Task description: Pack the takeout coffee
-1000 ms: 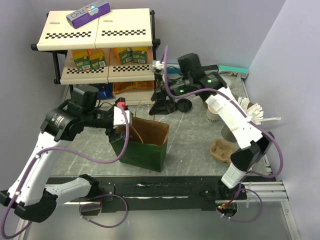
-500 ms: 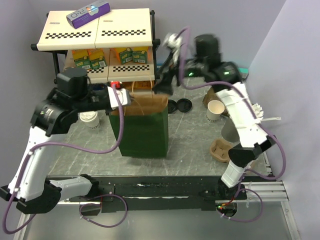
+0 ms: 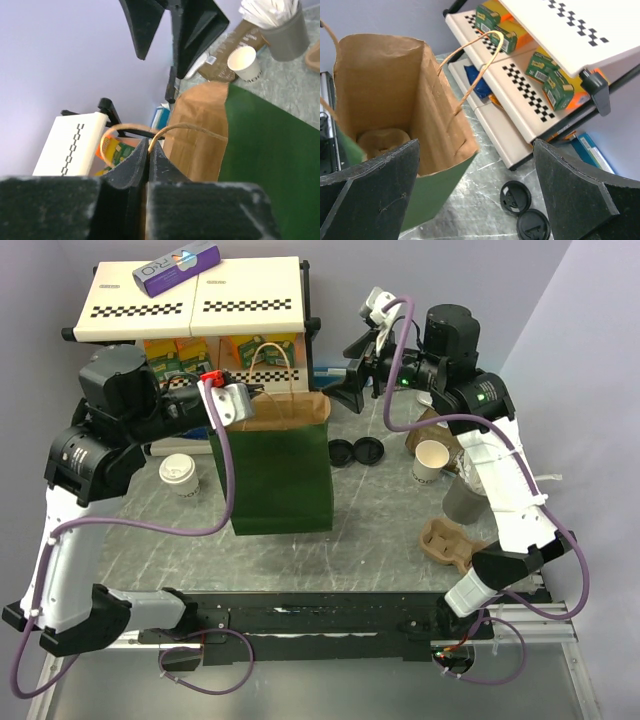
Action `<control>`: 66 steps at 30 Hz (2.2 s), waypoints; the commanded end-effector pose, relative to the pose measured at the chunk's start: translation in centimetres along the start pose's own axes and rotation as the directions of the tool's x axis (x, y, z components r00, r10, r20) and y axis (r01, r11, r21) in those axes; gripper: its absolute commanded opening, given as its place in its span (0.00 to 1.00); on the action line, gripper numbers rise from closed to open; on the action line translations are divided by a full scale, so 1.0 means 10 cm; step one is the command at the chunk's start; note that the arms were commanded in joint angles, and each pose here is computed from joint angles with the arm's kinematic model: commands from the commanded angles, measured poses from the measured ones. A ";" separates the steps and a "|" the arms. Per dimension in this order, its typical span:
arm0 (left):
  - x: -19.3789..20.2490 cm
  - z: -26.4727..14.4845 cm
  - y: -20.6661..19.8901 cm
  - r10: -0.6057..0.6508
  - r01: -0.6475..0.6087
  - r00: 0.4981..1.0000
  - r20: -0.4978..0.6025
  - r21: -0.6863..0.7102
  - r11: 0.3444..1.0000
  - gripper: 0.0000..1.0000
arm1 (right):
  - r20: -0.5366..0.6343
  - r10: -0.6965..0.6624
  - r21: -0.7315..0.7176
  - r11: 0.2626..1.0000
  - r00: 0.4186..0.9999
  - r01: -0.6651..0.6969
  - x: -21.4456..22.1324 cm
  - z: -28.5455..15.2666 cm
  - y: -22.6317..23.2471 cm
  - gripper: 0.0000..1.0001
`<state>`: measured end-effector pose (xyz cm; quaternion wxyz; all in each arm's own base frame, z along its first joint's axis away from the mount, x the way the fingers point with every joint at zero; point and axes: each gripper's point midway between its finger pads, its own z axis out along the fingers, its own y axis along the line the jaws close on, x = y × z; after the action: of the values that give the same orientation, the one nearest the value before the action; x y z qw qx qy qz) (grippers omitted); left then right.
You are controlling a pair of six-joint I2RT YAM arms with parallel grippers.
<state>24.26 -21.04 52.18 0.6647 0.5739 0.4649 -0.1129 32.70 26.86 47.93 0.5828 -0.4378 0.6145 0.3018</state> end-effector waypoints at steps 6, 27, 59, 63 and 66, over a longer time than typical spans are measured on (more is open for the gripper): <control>0.77 -0.33 -1.28 -0.102 0.166 0.974 -0.201 0.334 0.928 0.99 | -0.016 0.023 0.016 1.000 1.000 -0.023 0.13 -0.13 0.05 1.00; 0.94 -0.36 -1.33 -0.104 0.170 0.967 -0.232 0.284 0.944 0.75 | -0.169 0.131 -0.378 0.907 0.977 -0.186 0.82 0.62 0.75 1.00; 0.20 -0.37 -0.14 -0.227 0.212 0.970 -0.082 -0.156 0.965 0.01 | 0.085 0.001 -0.131 0.991 0.996 0.010 -0.06 1.09 0.49 0.00; -0.12 -0.19 -0.60 -0.277 0.274 0.961 -0.010 0.173 0.946 0.01 | 0.065 0.054 -0.442 0.897 0.996 -0.020 -0.15 0.89 0.80 0.00; 0.36 -0.29 0.21 -0.102 0.049 0.975 -0.196 -0.258 0.965 0.01 | 0.106 -0.067 -0.535 0.837 0.992 0.113 -0.32 0.50 1.26 0.00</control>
<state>20.67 -19.49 49.63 0.6269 0.5425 0.5369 -0.1563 30.60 39.15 46.59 0.5064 -0.5317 0.5243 0.4312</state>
